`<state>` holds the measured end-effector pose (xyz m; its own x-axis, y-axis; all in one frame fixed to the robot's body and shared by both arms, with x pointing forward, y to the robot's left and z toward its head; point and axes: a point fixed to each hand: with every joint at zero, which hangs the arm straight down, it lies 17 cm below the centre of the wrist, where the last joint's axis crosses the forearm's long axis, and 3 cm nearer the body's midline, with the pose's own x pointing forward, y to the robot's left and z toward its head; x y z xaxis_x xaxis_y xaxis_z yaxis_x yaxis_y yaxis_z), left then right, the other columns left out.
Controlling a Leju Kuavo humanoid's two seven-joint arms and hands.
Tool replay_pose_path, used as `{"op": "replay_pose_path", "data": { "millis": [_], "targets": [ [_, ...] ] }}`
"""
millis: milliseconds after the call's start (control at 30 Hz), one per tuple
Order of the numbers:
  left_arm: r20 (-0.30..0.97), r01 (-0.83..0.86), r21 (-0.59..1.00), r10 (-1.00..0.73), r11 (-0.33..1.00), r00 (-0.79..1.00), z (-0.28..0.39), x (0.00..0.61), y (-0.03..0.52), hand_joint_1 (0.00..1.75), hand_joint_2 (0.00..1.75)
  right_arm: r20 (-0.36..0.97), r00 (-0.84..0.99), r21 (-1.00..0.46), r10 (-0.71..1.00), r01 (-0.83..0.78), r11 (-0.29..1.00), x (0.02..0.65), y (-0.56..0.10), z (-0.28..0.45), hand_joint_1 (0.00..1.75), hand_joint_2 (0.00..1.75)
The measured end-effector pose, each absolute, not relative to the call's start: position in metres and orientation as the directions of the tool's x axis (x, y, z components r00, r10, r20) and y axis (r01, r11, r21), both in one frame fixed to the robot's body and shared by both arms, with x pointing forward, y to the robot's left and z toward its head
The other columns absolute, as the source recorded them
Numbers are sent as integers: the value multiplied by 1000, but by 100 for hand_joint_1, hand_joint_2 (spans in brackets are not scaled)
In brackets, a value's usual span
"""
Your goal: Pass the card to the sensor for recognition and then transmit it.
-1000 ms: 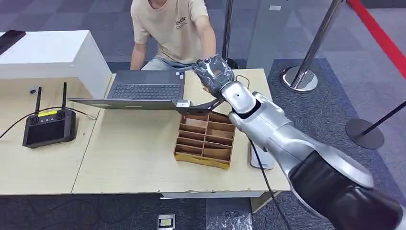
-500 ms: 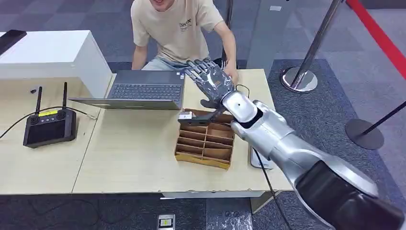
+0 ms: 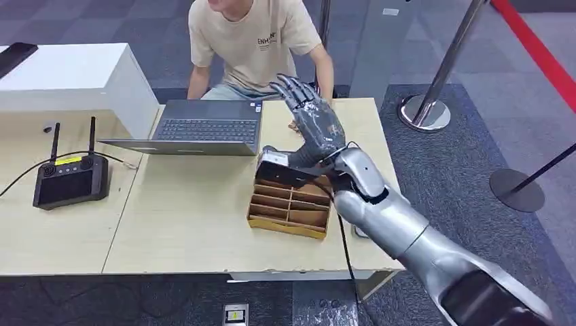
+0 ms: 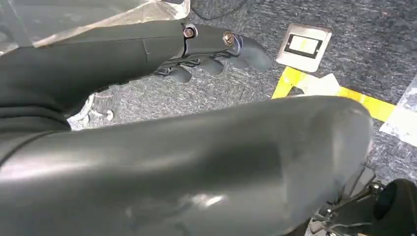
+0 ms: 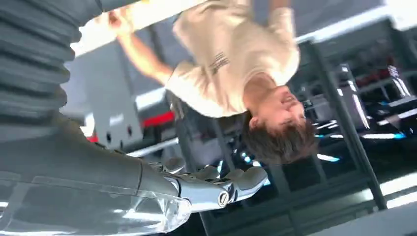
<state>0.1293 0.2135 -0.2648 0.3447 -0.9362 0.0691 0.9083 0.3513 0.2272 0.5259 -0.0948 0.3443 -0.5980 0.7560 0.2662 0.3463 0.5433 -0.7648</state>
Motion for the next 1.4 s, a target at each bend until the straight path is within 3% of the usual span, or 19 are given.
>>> {"op": "replay_pose_path", "data": {
  "millis": [367,1133,1200,1233,1400],
  "targets": [
    [70,890,222,-917,398,393,-267,123,218,0,0,399,-651,-690,646,251,679,488,-111,352,0,175],
    [70,864,238,-895,444,440,-267,127,223,0,0,249,-577,-790,778,343,508,478,-139,326,0,175],
    [70,863,237,-894,445,442,-267,127,223,0,0,237,-576,-793,782,351,499,478,-139,326,2,175],
    [70,863,237,-894,446,443,-267,127,223,0,0,233,-576,-794,783,353,496,478,-138,326,24,175],
    [66,862,236,-892,449,447,-267,127,223,0,0,225,-575,-801,786,349,485,478,-138,322,23,175]
  ]
}}
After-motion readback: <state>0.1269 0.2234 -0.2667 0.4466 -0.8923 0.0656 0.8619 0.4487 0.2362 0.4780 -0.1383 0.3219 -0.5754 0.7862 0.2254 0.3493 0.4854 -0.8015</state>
